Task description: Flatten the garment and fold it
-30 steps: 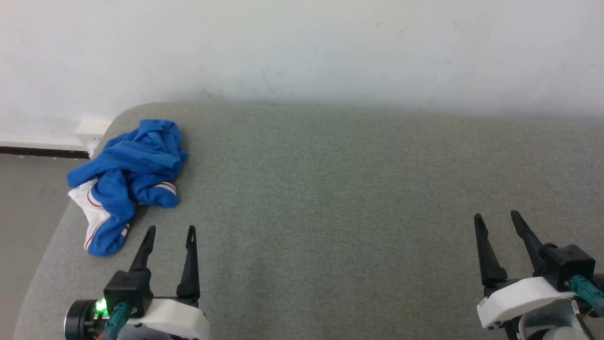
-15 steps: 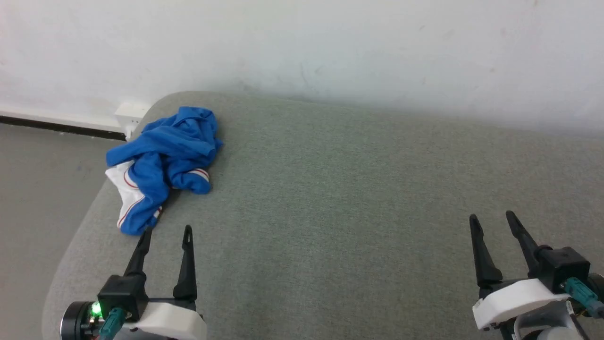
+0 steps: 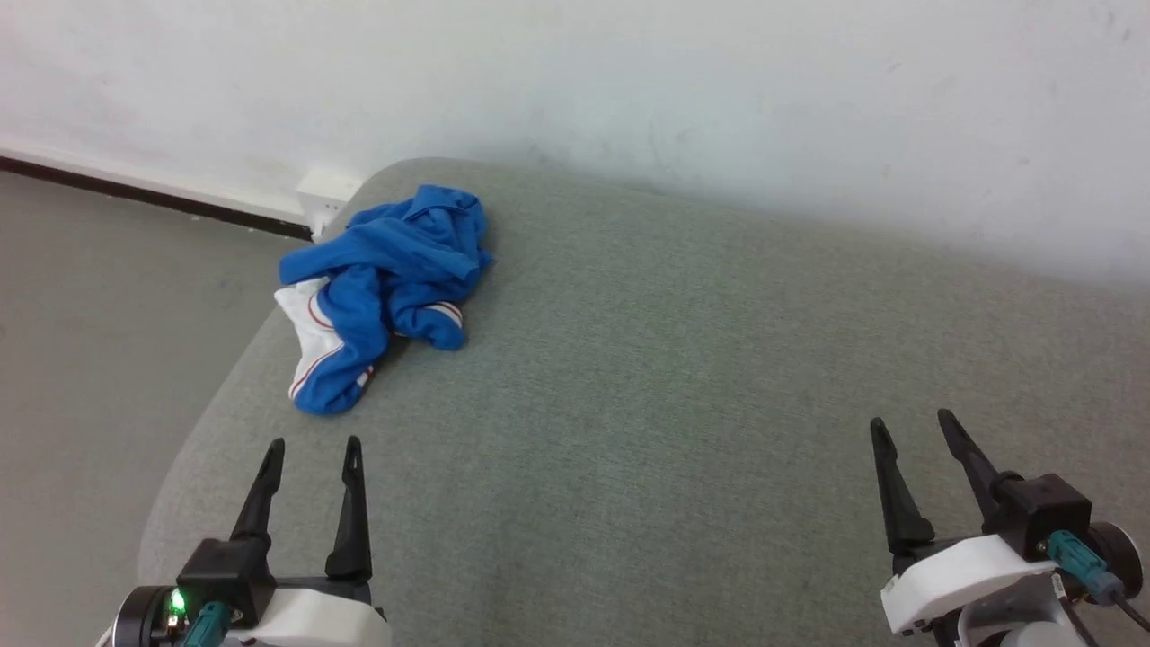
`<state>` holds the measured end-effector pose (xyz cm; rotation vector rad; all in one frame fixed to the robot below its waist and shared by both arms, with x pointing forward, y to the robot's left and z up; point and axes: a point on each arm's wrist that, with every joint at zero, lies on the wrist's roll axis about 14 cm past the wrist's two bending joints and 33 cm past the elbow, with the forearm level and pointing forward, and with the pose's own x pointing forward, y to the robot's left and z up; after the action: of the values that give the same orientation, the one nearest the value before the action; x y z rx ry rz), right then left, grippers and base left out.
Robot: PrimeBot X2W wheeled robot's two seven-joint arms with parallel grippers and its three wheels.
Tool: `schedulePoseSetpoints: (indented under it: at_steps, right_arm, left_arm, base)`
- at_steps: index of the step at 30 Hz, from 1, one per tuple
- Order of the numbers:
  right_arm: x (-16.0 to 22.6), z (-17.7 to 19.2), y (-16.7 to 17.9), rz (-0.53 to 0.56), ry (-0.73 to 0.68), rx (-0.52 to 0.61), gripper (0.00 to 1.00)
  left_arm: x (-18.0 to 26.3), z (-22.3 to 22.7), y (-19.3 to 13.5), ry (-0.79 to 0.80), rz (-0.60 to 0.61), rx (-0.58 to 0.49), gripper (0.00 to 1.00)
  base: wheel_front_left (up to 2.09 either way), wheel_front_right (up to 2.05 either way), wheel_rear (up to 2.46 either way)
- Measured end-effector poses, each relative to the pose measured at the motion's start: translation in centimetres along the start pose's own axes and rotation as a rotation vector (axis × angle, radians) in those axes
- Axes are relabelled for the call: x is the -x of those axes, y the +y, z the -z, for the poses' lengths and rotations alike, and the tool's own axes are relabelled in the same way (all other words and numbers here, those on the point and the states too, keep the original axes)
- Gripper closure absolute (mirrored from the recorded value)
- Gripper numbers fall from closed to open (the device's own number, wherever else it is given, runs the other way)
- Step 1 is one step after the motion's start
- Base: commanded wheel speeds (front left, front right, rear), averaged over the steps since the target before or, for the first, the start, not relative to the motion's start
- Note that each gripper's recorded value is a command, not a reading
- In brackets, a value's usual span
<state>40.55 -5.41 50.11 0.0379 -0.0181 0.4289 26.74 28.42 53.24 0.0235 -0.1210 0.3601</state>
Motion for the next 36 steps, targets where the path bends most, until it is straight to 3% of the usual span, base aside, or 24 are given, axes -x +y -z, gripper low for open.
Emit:
schedulePoseSetpoints:
  at_steps: [36]
  right_arm:
    - [-2.0, 0.5, 4.8, -0.145, -0.016, 0.009, 0.00]
  left_arm:
    - [4.7, -0.3, 4.7, -0.037, -0.155, 0.008, 0.00]
  base:
    - [0.00, 0.00, 0.00]
